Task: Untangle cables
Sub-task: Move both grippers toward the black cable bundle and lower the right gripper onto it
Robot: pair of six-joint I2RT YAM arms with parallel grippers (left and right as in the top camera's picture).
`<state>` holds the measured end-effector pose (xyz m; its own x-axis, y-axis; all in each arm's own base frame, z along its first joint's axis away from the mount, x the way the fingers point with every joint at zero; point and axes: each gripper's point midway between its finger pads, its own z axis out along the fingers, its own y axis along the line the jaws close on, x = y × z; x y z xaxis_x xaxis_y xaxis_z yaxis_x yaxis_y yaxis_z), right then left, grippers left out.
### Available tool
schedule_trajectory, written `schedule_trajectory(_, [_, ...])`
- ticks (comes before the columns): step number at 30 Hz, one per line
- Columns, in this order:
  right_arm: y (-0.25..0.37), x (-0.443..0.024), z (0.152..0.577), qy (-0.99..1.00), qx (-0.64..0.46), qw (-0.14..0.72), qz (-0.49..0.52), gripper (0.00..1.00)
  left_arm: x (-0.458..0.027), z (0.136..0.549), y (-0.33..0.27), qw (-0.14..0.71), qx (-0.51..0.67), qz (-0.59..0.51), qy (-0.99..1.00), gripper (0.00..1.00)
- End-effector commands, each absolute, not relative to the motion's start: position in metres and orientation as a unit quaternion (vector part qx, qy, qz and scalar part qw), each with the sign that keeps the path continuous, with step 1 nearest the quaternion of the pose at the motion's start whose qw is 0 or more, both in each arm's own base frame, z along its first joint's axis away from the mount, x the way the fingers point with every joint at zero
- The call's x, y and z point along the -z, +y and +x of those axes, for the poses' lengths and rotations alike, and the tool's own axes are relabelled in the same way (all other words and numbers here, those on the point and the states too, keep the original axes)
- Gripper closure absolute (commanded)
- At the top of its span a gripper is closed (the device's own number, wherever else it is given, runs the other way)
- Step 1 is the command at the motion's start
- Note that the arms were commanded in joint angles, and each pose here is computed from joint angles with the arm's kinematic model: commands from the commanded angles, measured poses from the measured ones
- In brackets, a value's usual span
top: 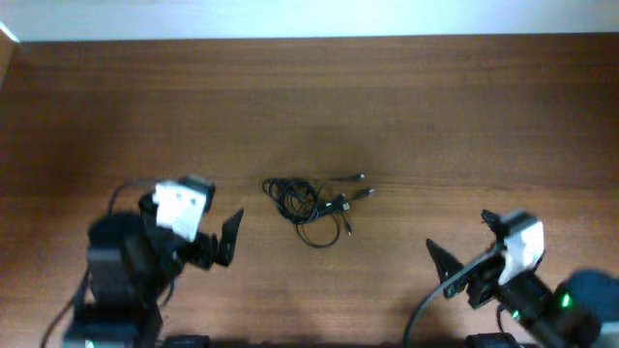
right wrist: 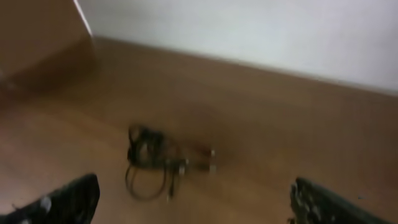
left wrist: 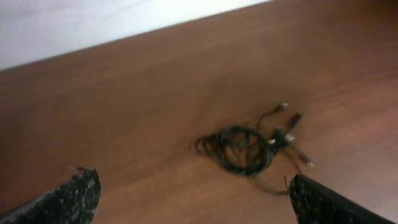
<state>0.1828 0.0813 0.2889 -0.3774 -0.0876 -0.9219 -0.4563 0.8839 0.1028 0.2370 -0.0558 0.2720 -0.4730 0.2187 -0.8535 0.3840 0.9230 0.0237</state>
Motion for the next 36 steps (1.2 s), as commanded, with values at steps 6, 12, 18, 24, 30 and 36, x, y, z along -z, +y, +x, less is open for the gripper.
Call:
schedule_trajectory(6, [0.113,-0.273,0.2,0.876,-0.293,0.352,-0.152,0.02,-0.294,0.266,-0.094,0.432,0.212,0.205,0.852,0.01])
schedule_trajectory(12, [0.098,-0.231,0.245,0.925,-0.277,0.261,-0.002,0.02,-0.248,0.276,-0.066,0.293,0.163,0.117,0.935,0.01])
schedule_trajectory(18, [0.108,-0.197,0.262,0.935,-0.301,0.184,0.011,0.02,-0.227,0.289,-0.086,0.232,0.232,0.114,0.938,0.01])
schedule_trajectory(24, [0.137,-0.176,0.28,0.913,-0.392,0.116,0.005,0.02,-0.205,0.301,-0.101,0.183,0.288,0.101,0.935,0.01])
schedule_trajectory(30, [0.138,-0.13,0.287,0.921,-0.386,0.035,0.043,0.04,-0.171,0.294,-0.113,0.096,0.307,0.089,0.943,0.01])
schedule_trajectory(36, [0.164,-0.11,0.287,0.915,-0.404,0.001,0.016,0.2,-0.136,0.304,-0.128,0.052,0.303,0.098,0.947,0.01])
